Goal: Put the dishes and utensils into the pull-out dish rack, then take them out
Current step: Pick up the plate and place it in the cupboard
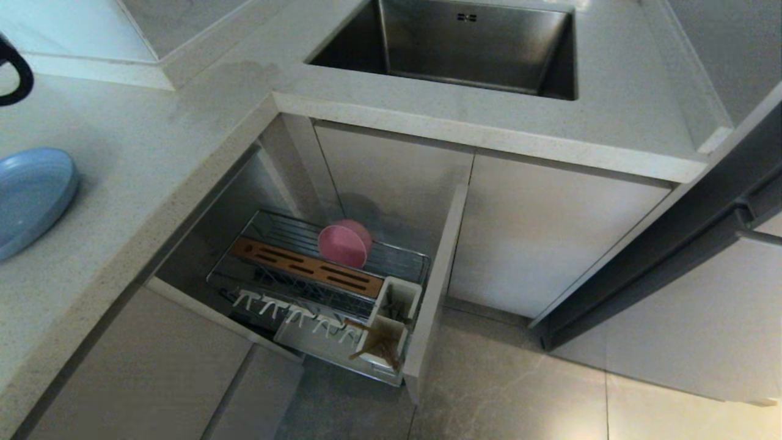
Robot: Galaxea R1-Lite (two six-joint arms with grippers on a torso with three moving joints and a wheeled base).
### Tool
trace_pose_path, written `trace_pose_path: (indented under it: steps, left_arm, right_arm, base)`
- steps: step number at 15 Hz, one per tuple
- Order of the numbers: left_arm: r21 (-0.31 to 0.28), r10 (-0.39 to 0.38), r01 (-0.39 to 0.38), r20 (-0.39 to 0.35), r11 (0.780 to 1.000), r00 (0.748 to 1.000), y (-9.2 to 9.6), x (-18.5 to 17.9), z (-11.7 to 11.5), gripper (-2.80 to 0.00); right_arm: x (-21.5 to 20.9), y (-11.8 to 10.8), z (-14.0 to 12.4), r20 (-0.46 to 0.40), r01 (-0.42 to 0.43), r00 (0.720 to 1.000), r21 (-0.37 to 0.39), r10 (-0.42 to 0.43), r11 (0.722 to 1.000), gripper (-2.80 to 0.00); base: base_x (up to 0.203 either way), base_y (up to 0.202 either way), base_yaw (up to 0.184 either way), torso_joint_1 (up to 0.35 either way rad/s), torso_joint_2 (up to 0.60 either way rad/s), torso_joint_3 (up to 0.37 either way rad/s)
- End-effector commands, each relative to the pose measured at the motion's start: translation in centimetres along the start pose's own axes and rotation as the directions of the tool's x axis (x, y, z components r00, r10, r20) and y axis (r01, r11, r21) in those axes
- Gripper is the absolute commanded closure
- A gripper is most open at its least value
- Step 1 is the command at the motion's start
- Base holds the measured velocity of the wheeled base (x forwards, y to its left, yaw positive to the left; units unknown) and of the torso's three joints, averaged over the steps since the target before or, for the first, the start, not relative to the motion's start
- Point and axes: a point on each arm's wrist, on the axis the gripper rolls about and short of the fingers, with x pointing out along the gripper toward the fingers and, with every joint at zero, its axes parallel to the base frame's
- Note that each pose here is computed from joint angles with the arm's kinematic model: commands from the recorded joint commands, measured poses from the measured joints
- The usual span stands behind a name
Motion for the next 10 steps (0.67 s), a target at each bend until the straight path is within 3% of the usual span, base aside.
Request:
trace_pose_path:
  steps: [1, 6, 10]
  left_arm:
    - [0.004, 0.049, -0.049, -0.059, 0.999, 0.997, -0.6, 3.8, -2.1, 0.0]
    - [0.022, 0.138, -0.136, -0.089, 0.99, 0.986, -1.1, 7.4, -4.4, 0.0]
    - [0.017, 0.156, -0.155, -0.098, 0.988, 0.983, -1.1, 8.1, -5.0, 0.0]
  right_arm:
    - [0.0, 0.0, 0.0, 0.001, 0.0, 1.0, 0.0, 0.0, 1.0, 0.0]
    - [0.0, 0.0, 0.0, 0.001, 0.0, 1.0, 0.0, 0.0, 1.0, 0.0]
    - [0.0, 0.0, 0.0, 0.001, 0.0, 1.0, 0.0, 0.0, 1.0, 0.0]
  base:
    - [0.0, 0.0, 0.0, 0.0, 0.0, 0.0]
    - [0.0, 0.0, 0.0, 0.0, 0.0, 0.0]
    - [0.0, 0.0, 0.0, 0.0, 0.0, 0.0]
